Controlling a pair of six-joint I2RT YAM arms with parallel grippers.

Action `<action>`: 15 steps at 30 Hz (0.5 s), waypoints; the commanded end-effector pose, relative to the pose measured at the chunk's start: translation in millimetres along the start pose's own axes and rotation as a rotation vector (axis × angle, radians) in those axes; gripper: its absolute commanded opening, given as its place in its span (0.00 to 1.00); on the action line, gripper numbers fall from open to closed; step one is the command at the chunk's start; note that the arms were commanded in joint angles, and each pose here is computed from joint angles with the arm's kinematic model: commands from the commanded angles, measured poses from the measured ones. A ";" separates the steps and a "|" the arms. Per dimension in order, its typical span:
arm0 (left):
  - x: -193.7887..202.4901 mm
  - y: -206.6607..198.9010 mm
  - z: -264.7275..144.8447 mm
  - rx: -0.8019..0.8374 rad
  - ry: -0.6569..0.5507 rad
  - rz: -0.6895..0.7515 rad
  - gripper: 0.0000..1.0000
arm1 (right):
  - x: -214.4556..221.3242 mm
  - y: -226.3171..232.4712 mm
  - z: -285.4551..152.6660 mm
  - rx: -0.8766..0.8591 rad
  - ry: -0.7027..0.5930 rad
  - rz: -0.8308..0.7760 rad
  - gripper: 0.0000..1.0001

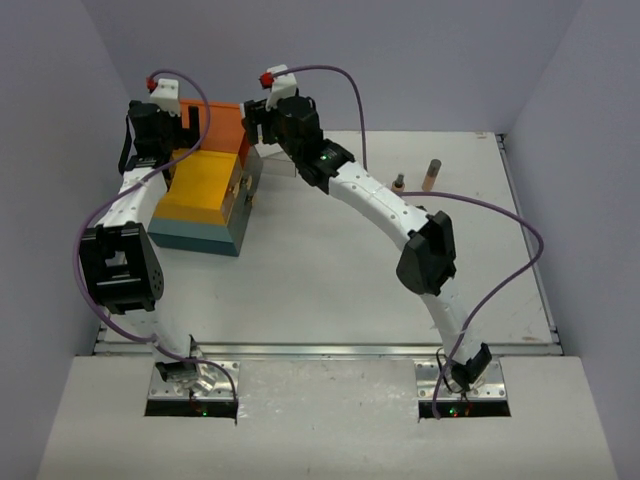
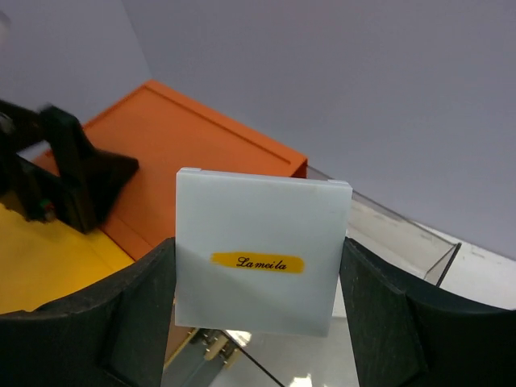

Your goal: Organize the makeup

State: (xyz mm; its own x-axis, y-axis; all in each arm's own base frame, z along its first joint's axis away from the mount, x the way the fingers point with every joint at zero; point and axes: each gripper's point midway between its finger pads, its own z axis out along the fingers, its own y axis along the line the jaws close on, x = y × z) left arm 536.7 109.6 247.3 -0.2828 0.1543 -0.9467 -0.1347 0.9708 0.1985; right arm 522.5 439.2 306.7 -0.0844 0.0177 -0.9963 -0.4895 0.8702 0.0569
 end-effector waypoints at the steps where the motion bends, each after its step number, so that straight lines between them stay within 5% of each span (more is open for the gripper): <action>1: 77.0 -9.4 -10.7 0.028 0.247 0.045 1.00 | -21.1 -19.4 12.0 0.086 -0.128 -0.063 0.40; 8: 82.0 -10.9 -8.8 0.032 0.255 0.040 1.00 | -8.5 -37.8 19.3 0.123 -0.115 -0.032 0.42; 15: 77.4 -7.6 -11.5 0.020 0.244 0.051 1.00 | 15.1 -32.7 26.4 0.088 -0.064 -0.016 0.61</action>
State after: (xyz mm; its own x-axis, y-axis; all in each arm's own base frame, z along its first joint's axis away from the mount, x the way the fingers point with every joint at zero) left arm 536.5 109.5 247.1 -0.2762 0.1555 -0.9485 -0.1360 0.9706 0.1987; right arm 560.8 419.4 243.4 -0.0986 -0.0569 -0.9935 -0.3972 0.9176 -0.0131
